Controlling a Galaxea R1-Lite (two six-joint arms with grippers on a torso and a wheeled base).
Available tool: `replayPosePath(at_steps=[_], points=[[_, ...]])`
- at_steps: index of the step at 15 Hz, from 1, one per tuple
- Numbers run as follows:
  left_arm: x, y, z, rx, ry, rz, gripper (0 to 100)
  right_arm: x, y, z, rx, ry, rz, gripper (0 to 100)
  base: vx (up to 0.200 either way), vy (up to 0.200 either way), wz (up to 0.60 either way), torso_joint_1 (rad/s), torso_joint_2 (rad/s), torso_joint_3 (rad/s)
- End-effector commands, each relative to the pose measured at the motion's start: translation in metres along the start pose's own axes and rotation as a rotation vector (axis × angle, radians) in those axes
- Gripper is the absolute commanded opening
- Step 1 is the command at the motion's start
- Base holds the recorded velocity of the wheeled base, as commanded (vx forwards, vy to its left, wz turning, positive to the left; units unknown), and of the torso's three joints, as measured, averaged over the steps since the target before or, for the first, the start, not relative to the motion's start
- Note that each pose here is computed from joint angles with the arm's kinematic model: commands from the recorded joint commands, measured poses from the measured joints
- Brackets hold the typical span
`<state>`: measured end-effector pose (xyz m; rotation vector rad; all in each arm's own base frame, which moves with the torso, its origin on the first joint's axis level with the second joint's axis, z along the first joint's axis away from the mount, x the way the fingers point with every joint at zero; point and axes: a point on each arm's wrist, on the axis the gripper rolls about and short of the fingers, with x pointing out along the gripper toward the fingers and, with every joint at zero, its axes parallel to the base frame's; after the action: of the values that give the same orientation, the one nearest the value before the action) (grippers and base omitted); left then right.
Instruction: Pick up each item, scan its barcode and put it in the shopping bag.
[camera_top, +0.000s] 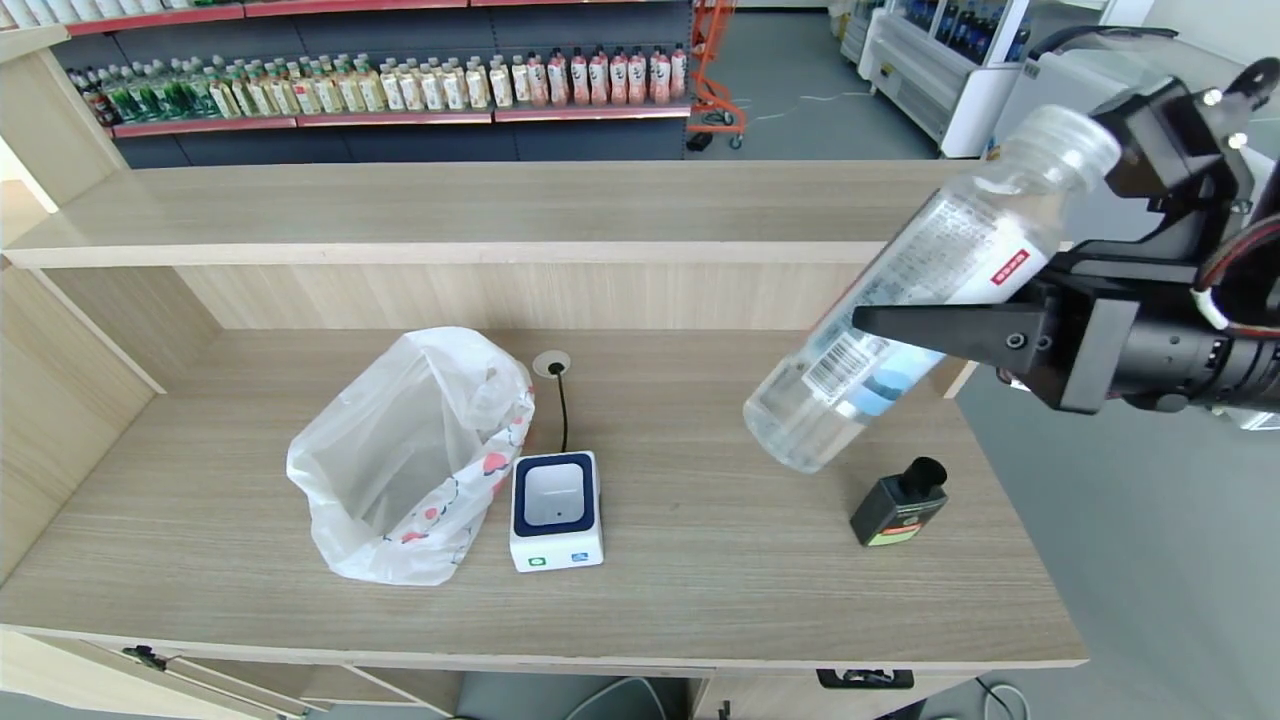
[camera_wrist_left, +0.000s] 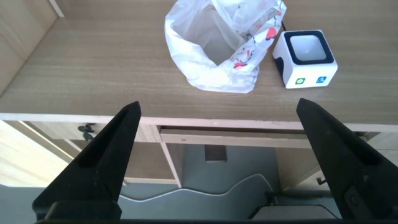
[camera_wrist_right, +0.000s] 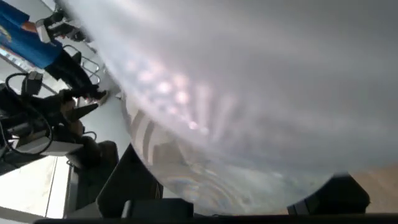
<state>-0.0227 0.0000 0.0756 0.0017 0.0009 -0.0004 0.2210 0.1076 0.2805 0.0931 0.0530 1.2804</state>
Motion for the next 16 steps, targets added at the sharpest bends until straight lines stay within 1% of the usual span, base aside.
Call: replayPosePath(at_steps=[1,3,5,7,11,12,16], points=[[0.000,0.000,0.000,0.000,-0.001,-0.001,100,-0.019,0.040,0.014,-0.054,-0.032,0.107,0,0.000,0.000,0.00,0.000,0.00,0.000],[0.000,0.000,0.000,0.000,0.001,0.000,100,-0.013,0.057,0.014,-0.063,-0.032,0.193,0,0.000,0.000,0.00,0.000,0.00,0.000],[0.000,0.000,0.000,0.000,0.001,0.000,100,-0.007,0.066,0.019,-0.077,-0.042,0.248,0,0.000,0.000,0.00,0.000,0.00,0.000],[0.000,0.000,0.000,0.000,-0.001,0.000,100,-0.004,0.070,0.020,-0.071,-0.038,0.280,0,0.000,0.000,0.00,0.000,0.00,0.000],[0.000,0.000,0.000,0.000,-0.001,-0.001,100,-0.012,0.080,0.015,-0.022,0.025,0.420,0,0.000,0.000,0.00,0.000,0.00,0.000],[0.000,0.000,0.000,0.000,-0.001,0.000,100,-0.012,0.080,0.014,-0.016,0.033,0.438,0,0.000,0.000,0.00,0.000,0.00,0.000],[0.000,0.000,0.000,0.000,0.001,0.000,100,-0.014,0.080,0.014,-0.021,0.032,0.435,0,0.000,0.000,0.00,0.000,0.00,0.000]])
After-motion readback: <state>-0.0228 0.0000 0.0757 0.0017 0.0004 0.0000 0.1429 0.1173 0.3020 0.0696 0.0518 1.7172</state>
